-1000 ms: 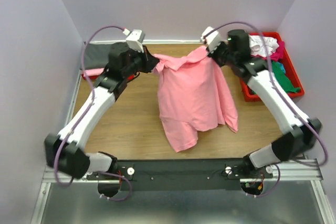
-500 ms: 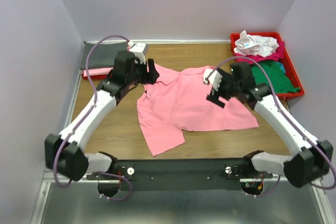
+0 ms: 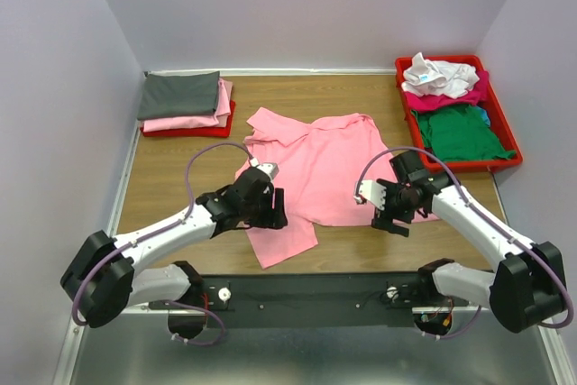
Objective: Fold and stack the t-shirts
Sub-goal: Flatten the tshirt out
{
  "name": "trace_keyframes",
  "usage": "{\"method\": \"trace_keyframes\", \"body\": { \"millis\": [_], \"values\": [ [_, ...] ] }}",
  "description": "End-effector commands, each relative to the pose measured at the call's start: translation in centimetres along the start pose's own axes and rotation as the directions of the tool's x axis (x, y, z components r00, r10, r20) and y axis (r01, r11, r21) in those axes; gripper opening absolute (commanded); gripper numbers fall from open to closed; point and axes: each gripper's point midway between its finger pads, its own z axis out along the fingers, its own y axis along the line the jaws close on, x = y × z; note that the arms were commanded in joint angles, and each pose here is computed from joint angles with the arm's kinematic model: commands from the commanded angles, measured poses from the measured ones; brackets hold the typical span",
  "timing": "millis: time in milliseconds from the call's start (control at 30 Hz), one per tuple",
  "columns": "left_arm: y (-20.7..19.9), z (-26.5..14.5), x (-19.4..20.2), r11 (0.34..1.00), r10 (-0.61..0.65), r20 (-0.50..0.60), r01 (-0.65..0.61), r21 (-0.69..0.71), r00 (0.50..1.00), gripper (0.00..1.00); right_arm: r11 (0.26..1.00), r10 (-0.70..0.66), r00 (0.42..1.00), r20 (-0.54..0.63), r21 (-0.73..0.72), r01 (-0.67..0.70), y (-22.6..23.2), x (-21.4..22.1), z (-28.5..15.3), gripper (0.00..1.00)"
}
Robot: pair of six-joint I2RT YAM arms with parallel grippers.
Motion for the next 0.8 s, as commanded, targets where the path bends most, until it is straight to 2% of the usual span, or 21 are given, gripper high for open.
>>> {"method": "trace_keyframes", "body": {
  "millis": [0, 133, 200, 267, 367, 467, 567, 633, 767],
  "values": [
    [1.1, 0.8, -3.5, 0.994, -0.015, 0.137, 0.030, -0.107, 0.990, 0.69, 1.000, 0.022, 0.999, -0.025, 0.023, -0.021, -0.6, 0.6, 0.3, 0.91],
    [2.3, 1.9, -4.1, 0.982, -0.014, 0.140, 0.041, -0.187, 0.990, 0.70, 0.998, 0.054, 0.998, -0.038, 0.031, -0.053, -1.0, 1.4, 0.9, 0.91],
    [3.1, 2.1, -3.3, 0.971, -0.038, 0.108, 0.062, -0.233, 0.993, 0.70, 0.996, 0.073, 0.996, -0.049, 0.045, -0.071, -1.4, 2.0, 0.9, 0.91],
    [3.8, 1.7, -2.3, 0.954, -0.116, 0.101, 0.139, -0.265, 0.988, 0.70, 0.992, 0.108, 0.993, -0.042, 0.063, -0.105, -2.0, 2.8, 0.5, 0.89],
    [3.5, 0.8, -0.8, 0.946, -0.223, 0.110, 0.242, -0.215, 0.969, 0.70, 0.985, 0.147, 0.989, -0.020, 0.091, -0.145, -3.0, 4.0, -0.2, 0.89],
    [4.0, -0.7, -0.4, 0.923, -0.296, 0.175, 0.329, -0.200, 0.939, 0.70, 0.986, 0.152, 0.988, -0.014, 0.073, -0.150, -2.7, 4.8, 0.0, 0.89],
    [5.4, -1.8, -1.3, 0.891, -0.329, 0.260, 0.390, -0.232, 0.908, 0.77, 0.988, 0.150, 0.989, -0.011, 0.020, -0.150, -1.8, 4.9, 1.0, 0.89],
    [5.9, -1.4, -1.0, 0.882, -0.342, 0.241, 0.399, -0.251, 0.908, 0.83, 0.986, 0.167, 0.986, -0.017, -0.015, -0.167, -1.4, 5.0, 1.6, 0.88],
    [7.2, 0.4, -1.1, 0.867, -0.353, 0.206, 0.402, -0.294, 0.913, 0.84, 0.981, 0.185, 0.982, -0.032, -0.060, -0.187, -0.7, 5.3, 2.4, 0.83]
  ]
}}
